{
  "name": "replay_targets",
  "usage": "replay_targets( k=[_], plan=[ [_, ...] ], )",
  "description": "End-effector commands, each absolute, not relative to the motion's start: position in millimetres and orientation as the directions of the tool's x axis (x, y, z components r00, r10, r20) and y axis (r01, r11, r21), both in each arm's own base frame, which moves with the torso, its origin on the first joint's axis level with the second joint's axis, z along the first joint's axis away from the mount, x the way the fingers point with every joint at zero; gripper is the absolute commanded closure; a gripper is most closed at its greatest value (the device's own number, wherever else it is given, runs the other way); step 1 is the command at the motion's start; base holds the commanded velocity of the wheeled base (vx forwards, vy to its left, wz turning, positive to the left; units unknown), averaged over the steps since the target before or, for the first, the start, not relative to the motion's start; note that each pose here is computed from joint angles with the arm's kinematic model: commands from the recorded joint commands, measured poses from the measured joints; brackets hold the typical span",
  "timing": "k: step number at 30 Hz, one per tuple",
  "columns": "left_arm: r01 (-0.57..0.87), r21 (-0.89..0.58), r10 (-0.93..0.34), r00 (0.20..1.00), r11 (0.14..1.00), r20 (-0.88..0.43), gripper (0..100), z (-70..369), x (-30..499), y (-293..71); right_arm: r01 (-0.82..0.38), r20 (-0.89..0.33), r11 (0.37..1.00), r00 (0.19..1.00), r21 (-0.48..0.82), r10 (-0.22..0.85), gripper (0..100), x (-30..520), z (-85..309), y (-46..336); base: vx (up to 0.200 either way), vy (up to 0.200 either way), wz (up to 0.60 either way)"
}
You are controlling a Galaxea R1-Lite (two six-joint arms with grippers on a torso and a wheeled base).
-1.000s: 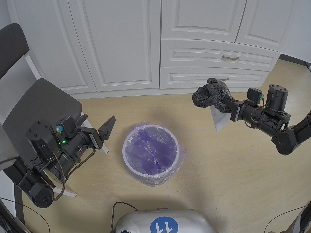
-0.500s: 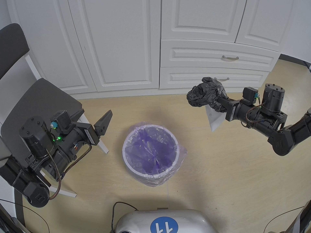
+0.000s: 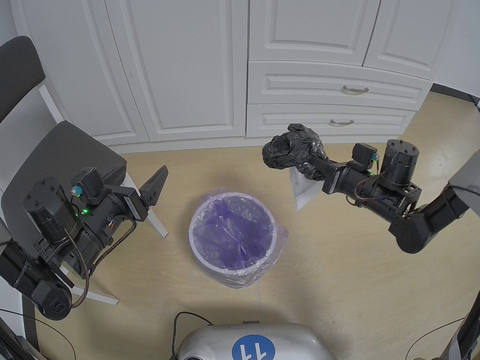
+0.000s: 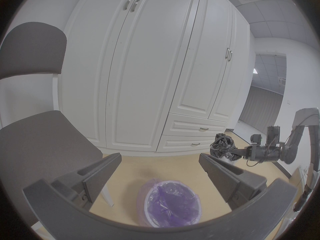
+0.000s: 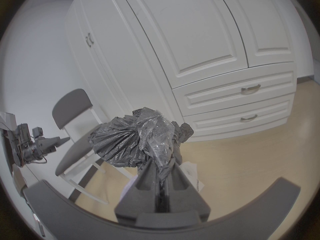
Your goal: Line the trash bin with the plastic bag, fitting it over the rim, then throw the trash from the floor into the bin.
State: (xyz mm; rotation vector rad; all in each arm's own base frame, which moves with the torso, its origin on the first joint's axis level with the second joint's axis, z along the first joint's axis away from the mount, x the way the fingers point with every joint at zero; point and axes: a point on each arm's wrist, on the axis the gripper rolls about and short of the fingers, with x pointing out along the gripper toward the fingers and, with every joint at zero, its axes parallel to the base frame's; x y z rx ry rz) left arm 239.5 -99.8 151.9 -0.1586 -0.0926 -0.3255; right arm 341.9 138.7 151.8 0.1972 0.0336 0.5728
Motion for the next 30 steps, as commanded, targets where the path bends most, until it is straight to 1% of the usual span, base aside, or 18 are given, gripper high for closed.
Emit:
replay_targets(
  k=[1, 3, 4, 6, 11, 13, 18, 25, 30],
  plan=[
    [0.322, -0.139, -0.306, 0.944, 0.936, 0.122, 0, 153.3, 239.6, -98.5, -0.596, 0.011, 0.742, 0.782, 0.307, 0.624, 100, 355.0, 90.9, 189.1, 0.0, 0.0, 0.0],
    [0.316, -0.14, -0.299, 0.946, 0.939, 0.128, 0, 154.9, 239.0, -96.5, -0.613, 0.044, 0.708, 0.766, 0.35, 0.641, 100, 357.9, 72.3, 204.6, 0.0, 0.0, 0.0],
    [0.316, -0.14, -0.299, 0.946, 0.939, 0.128, 0, 154.9, 239.0, -96.5, -0.613, 0.044, 0.708, 0.766, 0.35, 0.641, 100, 357.9, 72.3, 204.6, 0.0, 0.0, 0.0],
    [0.307, -0.14, -0.29, 0.948, 0.941, 0.133, 0, 156.2, 238.9, -93.5, -0.627, 0.056, 0.667, 0.744, 0.402, 0.666, 100, 359.8, 35.8, 226.4, 0.0, 0.0, 0.0],
    [0.305, -0.141, -0.287, 0.949, 0.942, 0.131, 0, 155.9, 238.8, -93.0, -0.643, 0.036, 0.641, 0.717, 0.418, 0.696, 100, 367.3, -17.0, 247.9, 0.0, 0.0, 0.0],
    [0.304, -0.14, -0.287, 0.949, 0.942, 0.13, 0, 155.5, 238.6, -93.0, -0.639, 0.041, 0.64, 0.72, 0.426, 0.692, 100, 375.7, -29.0, 249.5, 0.0, 0.0, 0.0],
    [0.304, -0.141, -0.287, 0.949, 0.942, 0.127, 0, 154.5, 237.8, -92.6, -0.611, 0.047, 0.618, 0.729, 0.494, 0.683, 100, 388.3, -50.0, 250.9, 0.0, 0.0, 0.0],
    [0.302, -0.139, -0.288, 0.951, 0.943, 0.116, 0, 150.8, 234.3, -91.3, -0.613, 0.069, 0.619, 0.736, 0.491, 0.674, 100, 402.0, -70.3, 253.5, 0.0, 0.0, 0.0],
    [0.303, -0.138, -0.287, 0.95, 0.943, 0.123, 0, 152.5, 233.5, -90.9, -0.623, 0.095, 0.613, 0.735, 0.486, 0.671, 100, 407.9, -73.2, 256.3, 0.0, 0.0, 0.0]
  ],
)
